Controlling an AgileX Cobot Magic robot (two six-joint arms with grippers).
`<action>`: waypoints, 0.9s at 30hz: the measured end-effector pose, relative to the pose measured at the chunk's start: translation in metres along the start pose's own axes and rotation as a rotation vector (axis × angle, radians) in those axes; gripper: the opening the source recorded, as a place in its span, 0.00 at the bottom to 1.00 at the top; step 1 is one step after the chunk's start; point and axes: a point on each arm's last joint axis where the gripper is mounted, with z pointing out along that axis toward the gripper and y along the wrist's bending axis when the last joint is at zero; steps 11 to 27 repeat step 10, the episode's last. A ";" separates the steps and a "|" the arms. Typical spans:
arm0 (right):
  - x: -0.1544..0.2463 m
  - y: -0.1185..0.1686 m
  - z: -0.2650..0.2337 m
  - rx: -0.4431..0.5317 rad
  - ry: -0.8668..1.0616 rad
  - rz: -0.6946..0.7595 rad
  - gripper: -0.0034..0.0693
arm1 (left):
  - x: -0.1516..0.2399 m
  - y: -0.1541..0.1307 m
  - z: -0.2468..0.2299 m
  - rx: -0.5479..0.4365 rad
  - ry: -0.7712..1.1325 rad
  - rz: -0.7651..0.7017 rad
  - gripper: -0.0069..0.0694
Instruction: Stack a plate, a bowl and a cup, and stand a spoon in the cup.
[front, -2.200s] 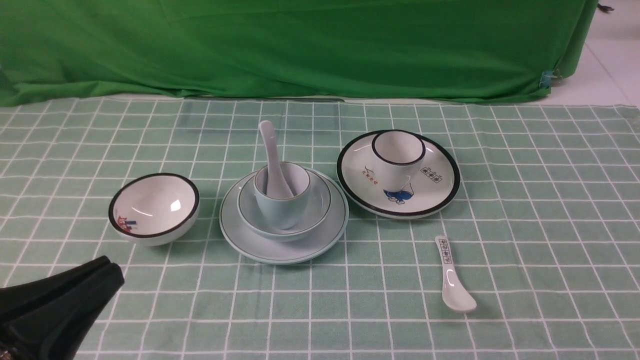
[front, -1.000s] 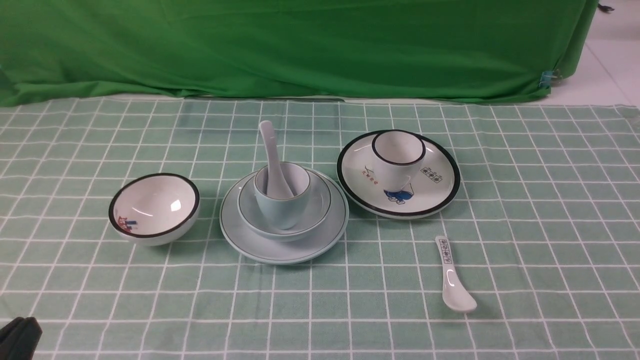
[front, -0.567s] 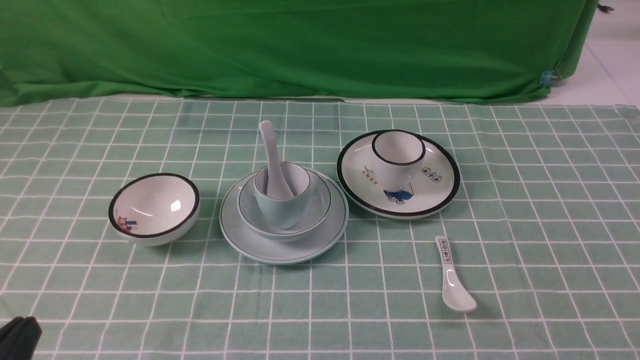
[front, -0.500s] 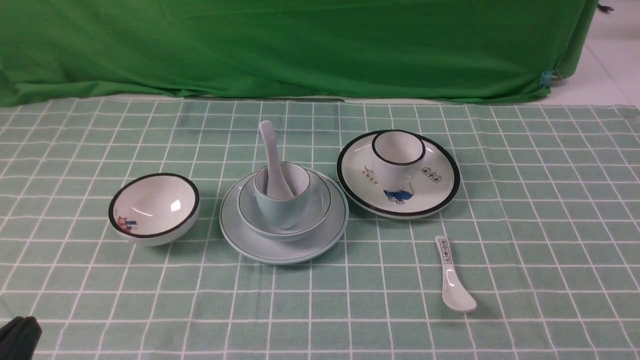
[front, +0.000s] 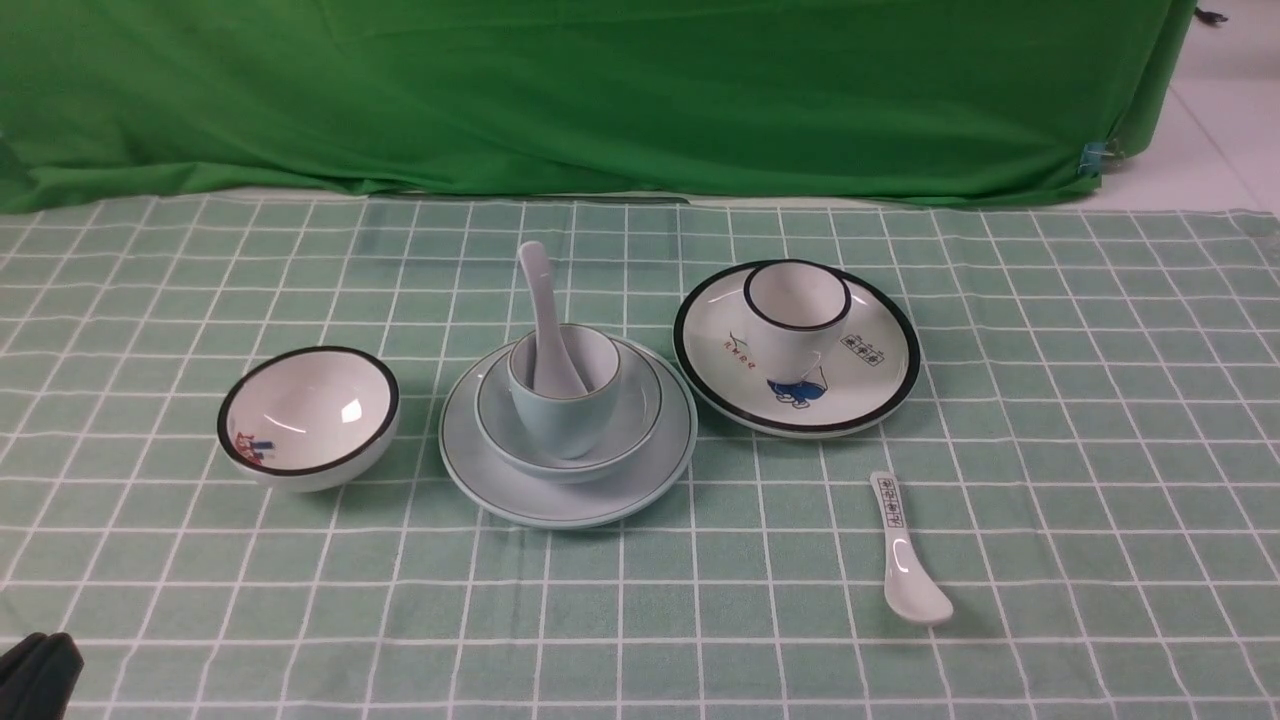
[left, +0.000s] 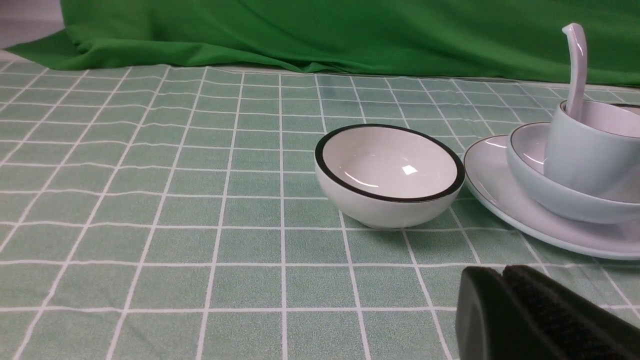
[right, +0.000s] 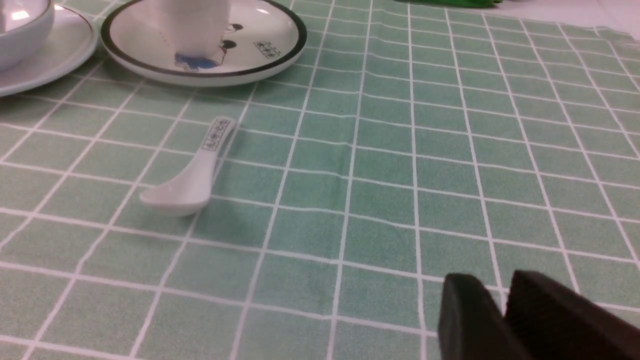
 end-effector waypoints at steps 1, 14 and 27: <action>0.000 0.000 0.000 0.000 0.000 0.000 0.28 | 0.000 0.000 0.000 0.000 0.000 0.000 0.11; 0.000 0.000 0.000 0.000 0.000 0.000 0.31 | 0.000 0.000 0.000 0.000 0.000 0.000 0.11; 0.000 0.000 0.000 0.000 0.000 0.000 0.31 | 0.000 0.000 0.000 0.000 0.000 0.000 0.11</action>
